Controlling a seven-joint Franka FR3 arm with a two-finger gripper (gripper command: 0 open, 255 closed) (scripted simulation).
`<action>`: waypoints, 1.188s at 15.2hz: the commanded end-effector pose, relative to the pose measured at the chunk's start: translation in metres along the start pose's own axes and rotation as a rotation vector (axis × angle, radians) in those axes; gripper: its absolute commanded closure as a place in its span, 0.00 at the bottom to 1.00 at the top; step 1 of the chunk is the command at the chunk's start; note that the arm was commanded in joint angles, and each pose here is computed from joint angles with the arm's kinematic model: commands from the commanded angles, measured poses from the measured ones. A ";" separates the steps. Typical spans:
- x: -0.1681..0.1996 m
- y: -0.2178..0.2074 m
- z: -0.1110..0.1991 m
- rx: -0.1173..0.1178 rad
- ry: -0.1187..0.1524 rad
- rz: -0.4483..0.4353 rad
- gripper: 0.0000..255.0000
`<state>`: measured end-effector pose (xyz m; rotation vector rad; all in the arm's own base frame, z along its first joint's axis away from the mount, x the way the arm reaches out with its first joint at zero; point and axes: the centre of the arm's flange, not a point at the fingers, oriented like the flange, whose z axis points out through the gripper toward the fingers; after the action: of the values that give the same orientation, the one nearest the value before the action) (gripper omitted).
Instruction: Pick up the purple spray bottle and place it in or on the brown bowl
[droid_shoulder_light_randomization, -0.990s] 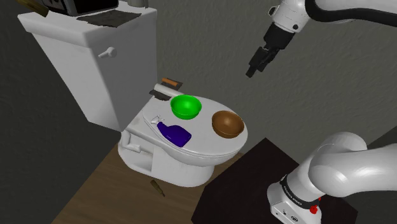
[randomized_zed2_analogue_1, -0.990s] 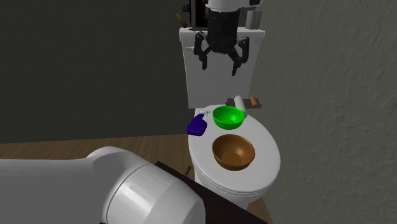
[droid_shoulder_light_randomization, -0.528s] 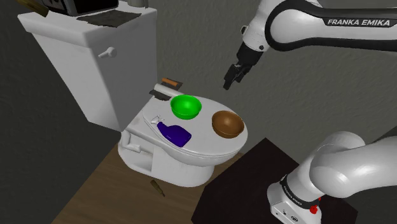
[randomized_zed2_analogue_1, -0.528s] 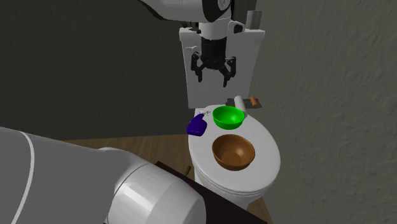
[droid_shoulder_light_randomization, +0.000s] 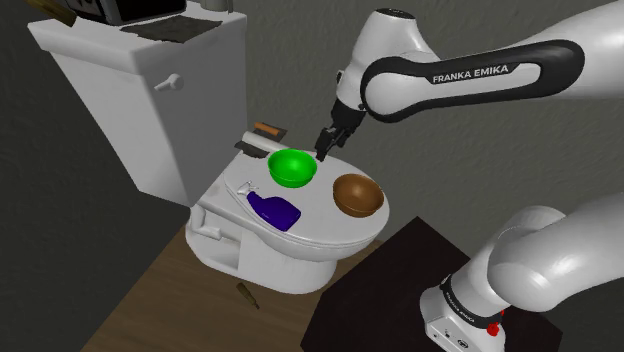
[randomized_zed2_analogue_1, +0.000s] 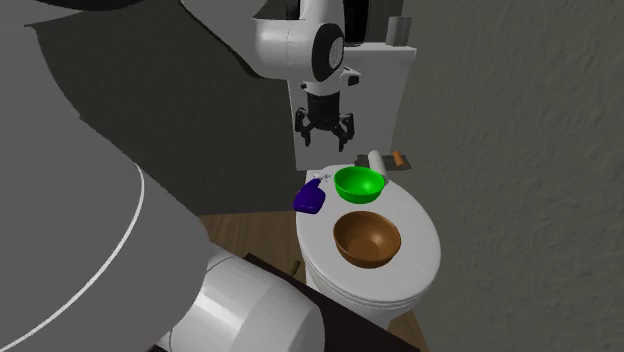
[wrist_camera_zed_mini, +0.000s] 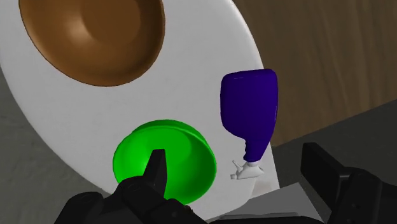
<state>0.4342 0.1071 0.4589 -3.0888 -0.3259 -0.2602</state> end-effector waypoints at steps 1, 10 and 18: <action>0.010 -0.008 0.022 -0.004 0.003 -0.011 0.00; 0.061 -0.051 0.121 -0.025 0.007 -0.061 0.00; 0.104 -0.090 0.210 -0.044 0.011 -0.106 0.00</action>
<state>0.5432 0.2200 0.2808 -3.1147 -0.4811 -0.2887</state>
